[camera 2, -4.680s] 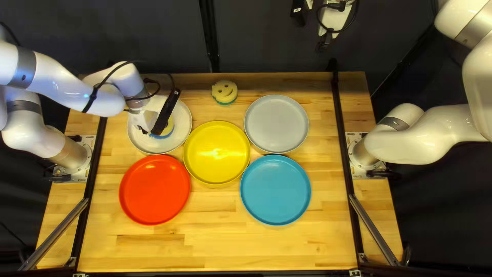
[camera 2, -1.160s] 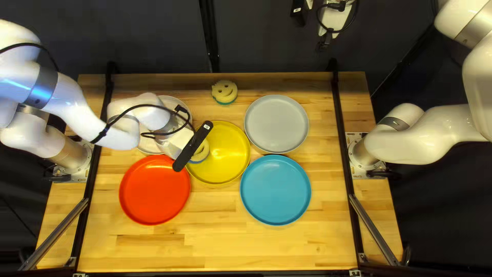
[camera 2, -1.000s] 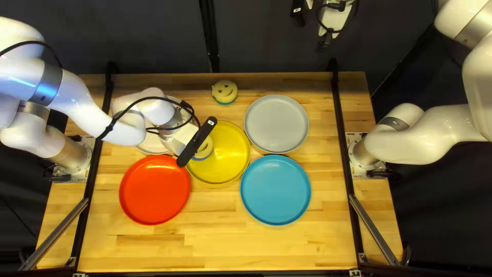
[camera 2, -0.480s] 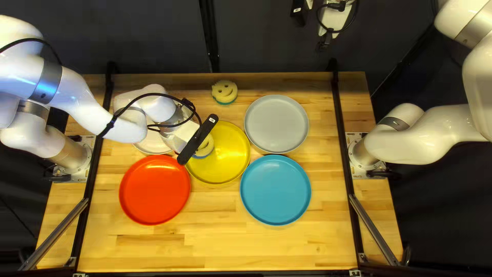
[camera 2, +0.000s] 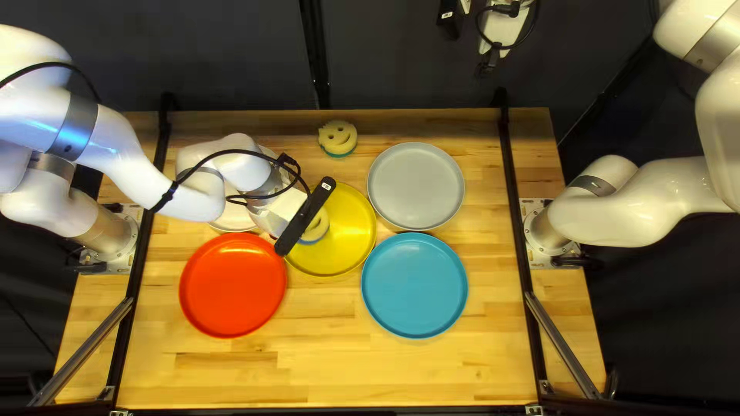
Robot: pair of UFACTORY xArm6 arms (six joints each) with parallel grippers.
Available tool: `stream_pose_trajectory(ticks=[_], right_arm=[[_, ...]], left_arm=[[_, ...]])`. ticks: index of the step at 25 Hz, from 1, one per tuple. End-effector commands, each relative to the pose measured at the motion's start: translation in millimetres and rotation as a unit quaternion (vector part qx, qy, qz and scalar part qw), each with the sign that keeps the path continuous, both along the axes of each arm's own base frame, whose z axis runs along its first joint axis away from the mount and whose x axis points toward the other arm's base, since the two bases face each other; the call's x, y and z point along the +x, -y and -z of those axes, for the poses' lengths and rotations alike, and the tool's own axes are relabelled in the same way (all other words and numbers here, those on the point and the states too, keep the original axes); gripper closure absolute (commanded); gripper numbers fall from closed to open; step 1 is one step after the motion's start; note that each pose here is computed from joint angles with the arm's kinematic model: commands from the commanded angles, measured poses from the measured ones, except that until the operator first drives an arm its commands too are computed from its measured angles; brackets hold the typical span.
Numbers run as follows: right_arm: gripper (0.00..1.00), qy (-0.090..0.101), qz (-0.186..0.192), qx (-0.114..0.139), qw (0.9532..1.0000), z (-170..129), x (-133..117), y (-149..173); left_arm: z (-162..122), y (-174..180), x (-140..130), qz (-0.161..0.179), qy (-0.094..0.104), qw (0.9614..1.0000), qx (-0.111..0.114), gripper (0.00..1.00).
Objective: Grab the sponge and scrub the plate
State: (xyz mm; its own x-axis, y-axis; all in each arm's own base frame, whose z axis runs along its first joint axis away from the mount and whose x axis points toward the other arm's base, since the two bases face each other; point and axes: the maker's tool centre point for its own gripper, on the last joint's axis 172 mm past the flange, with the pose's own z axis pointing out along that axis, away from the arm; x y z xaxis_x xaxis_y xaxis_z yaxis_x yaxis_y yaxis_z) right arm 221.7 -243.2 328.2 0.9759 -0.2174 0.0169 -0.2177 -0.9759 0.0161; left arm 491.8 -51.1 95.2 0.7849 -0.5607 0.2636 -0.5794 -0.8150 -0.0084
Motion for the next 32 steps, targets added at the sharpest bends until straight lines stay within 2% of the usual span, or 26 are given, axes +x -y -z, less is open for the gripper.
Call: stream_pose_trajectory(ticks=[1, 8, 17, 32], right_arm=[[0.0, 0.0, 0.0, 0.0, 1.0, 0, 0, 0], [0.0, 0.0, 0.0, 0.0, 1.0, 0, 0, 0], [0.0, 0.0, 0.0, 0.0, 1.0, 0, 0, 0], [0.0, 0.0, 0.0, 0.0, 1.0, 0, 0, 0]], left_arm=[[9, 16, 9, 0.001, -0.002, 0.9999, -0.011, 1.0], [30, 28, 6, -0.007, -0.005, 0.9995, -0.029, 1.0], [40, 23, -10, -0.023, -0.012, 0.999, -0.037, 1.0], [55, -31, -33, -0.04, -0.017, 0.9982, -0.042, 1.0]])
